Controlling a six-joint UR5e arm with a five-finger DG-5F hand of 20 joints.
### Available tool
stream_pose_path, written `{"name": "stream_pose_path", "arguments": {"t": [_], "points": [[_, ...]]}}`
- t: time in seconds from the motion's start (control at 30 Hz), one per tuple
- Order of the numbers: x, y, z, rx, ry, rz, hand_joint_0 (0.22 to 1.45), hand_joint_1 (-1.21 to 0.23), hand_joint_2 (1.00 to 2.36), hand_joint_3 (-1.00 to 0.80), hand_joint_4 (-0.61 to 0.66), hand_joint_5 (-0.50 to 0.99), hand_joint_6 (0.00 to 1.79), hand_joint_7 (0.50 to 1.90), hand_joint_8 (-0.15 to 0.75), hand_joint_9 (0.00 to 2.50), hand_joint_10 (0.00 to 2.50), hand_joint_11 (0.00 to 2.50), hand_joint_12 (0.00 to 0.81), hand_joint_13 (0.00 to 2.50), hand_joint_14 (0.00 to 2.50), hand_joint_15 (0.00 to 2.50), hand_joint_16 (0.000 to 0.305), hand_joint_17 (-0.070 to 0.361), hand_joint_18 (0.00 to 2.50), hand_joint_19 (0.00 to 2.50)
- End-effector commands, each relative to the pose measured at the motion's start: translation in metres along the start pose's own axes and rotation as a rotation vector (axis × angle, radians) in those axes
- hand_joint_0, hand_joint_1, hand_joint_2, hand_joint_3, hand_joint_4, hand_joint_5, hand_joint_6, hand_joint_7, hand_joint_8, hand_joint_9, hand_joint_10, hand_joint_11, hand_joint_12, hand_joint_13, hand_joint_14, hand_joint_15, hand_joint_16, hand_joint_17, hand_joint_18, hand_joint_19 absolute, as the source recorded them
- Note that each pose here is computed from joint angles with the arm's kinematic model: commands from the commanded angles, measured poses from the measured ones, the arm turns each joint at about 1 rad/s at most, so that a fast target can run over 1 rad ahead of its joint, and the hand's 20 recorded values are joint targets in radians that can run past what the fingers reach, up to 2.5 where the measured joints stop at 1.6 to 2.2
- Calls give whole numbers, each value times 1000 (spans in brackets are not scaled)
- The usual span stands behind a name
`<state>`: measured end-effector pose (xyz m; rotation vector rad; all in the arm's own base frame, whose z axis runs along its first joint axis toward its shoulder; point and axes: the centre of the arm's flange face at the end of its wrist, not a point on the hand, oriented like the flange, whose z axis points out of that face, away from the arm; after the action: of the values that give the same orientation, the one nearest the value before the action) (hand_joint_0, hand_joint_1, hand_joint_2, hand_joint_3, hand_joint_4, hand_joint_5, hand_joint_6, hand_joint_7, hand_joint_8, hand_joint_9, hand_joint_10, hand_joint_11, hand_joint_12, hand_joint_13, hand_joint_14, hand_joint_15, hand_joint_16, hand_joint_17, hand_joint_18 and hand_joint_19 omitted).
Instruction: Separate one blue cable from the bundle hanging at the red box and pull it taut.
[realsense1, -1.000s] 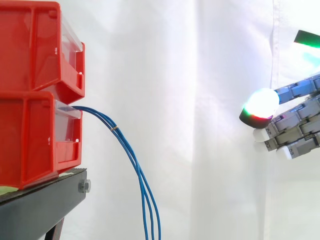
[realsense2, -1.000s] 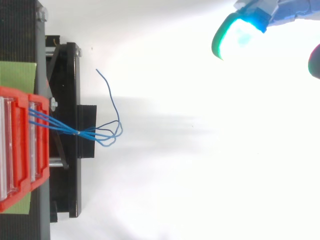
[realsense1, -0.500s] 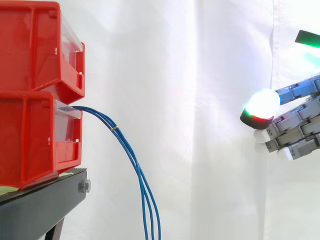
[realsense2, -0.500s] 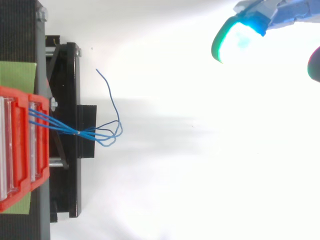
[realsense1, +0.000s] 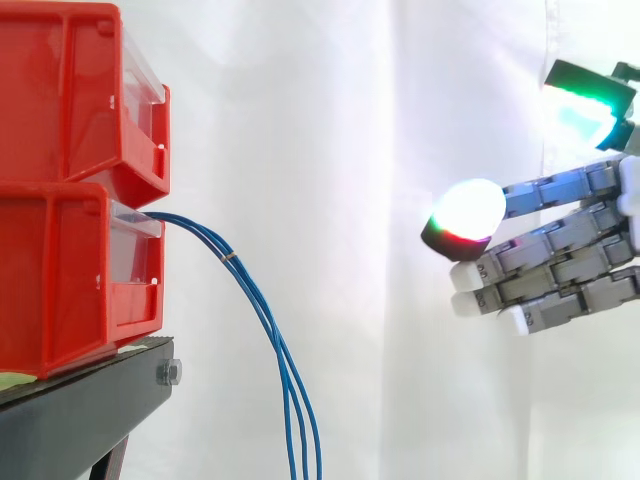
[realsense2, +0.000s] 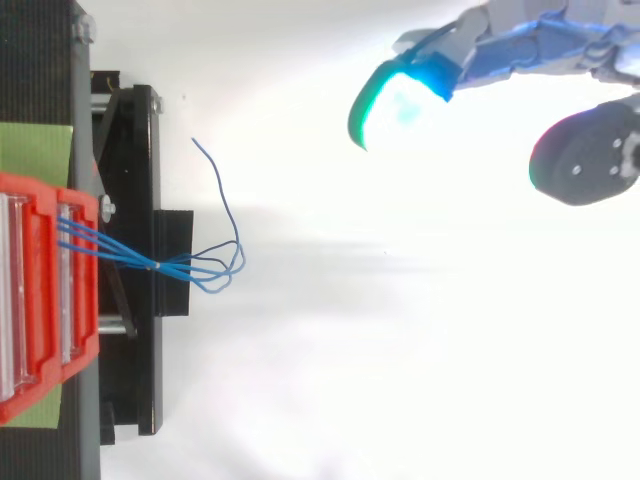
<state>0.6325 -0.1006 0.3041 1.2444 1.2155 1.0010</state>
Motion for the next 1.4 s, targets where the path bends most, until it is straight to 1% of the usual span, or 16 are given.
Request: {"name": "stream_pose_path", "arguments": {"t": [0.0, 0.07, 0.2, 0.23, 0.37, 0.4, 0.5, 0.53, 0.6, 0.67, 0.77, 0.8, 0.9, 1.1, 1.13, 1.37], "points": [[10, -9, 11, -8, 4, 9, 563, -528, 1001, -486, 218, -222, 502, 711, 252, 463, 2, 72, 281, 209, 0, 0, 34, 76, 149, 213], [13, -13, 20, -13, -4, 11, 564, -528, 1001, -488, 219, -222, 502, 712, 253, 463, 3, 79, 281, 212, 0, 0, 34, 76, 157, 211], [20, -23, 42, -13, -5, 30, 564, -528, 1001, -487, 220, -220, 502, 712, 251, 467, 3, 74, 282, 220, 0, 0, 34, 76, 160, 211], [25, -32, 58, -6, -5, 44, 565, -527, 1000, -490, 222, -219, 502, 712, 254, 470, 2, 75, 282, 220, 0, 0, 34, 76, 161, 219], [32, -49, 73, 3, -1, 42, 565, -529, 1000, -490, 227, -216, 502, 715, 255, 477, 2, 77, 283, 231, 0, 0, 34, 76, 168, 212], [36, -56, 87, -2, 0, 47, 565, -528, 1000, -493, 231, -215, 502, 716, 255, 482, 1, 85, 284, 234, 0, 0, 34, 76, 170, 216], [40, -64, 101, -2, 2, 60, 565, -528, 1000, -493, 234, -214, 502, 716, 257, 489, 3, 85, 282, 243, 0, 0, 34, 76, 181, 211], [42, -70, 105, 3, -1, 66, 564, -528, 1000, -490, 234, -214, 502, 713, 257, 490, 4, 78, 282, 243, 0, 0, 34, 76, 182, 211], [44, -70, 107, -2, 2, 69, 565, -528, 1000, -492, 234, -214, 502, 714, 258, 492, 2, 79, 281, 245, 0, 0, 34, 76, 184, 212], [48, -78, 109, 4, 5, 62, 565, -528, 1000, -495, 236, -214, 502, 715, 258, 495, 2, 81, 281, 246, 0, 0, 34, 75, 184, 211], [52, -80, 112, -5, 9, 64, 560, -526, 1000, -500, 236, -213, 502, 714, 259, 499, 0, 75, 281, 251, 0, 0, 33, 75, 188, 216], [57, -90, 118, -11, 11, 70, 559, -523, 1000, -500, 237, -213, 502, 713, 260, 499, 2, 81, 281, 254, 0, 0, 33, 75, 189, 218], [61, -94, 124, -24, 18, 79, 546, -531, 1000, -500, 251, -207, 502, 714, 272, 541, 2, 94, 284, 292, 0, 0, 34, 77, 225, 235], [76, -92, 125, -33, 65, 76, 510, -579, 1000, -500, 308, -187, 502, 729, 294, 664, 4, 148, 294, 424, 0, 32, 35, 79, 354, 270], [81, -101, 129, -31, 65, 82, 509, -587, 1000, -500, 313, -186, 502, 730, 296, 666, 5, 147, 293, 438, 0, 35, 35, 79, 366, 261], [87, -102, 133, -39, 76, 114, 541, -662, 1000, -500, 314, -176, 502, 778, 294, 727, 8, 179, 282, 498, 1, 64, 32, 72, 418, 286]]}}
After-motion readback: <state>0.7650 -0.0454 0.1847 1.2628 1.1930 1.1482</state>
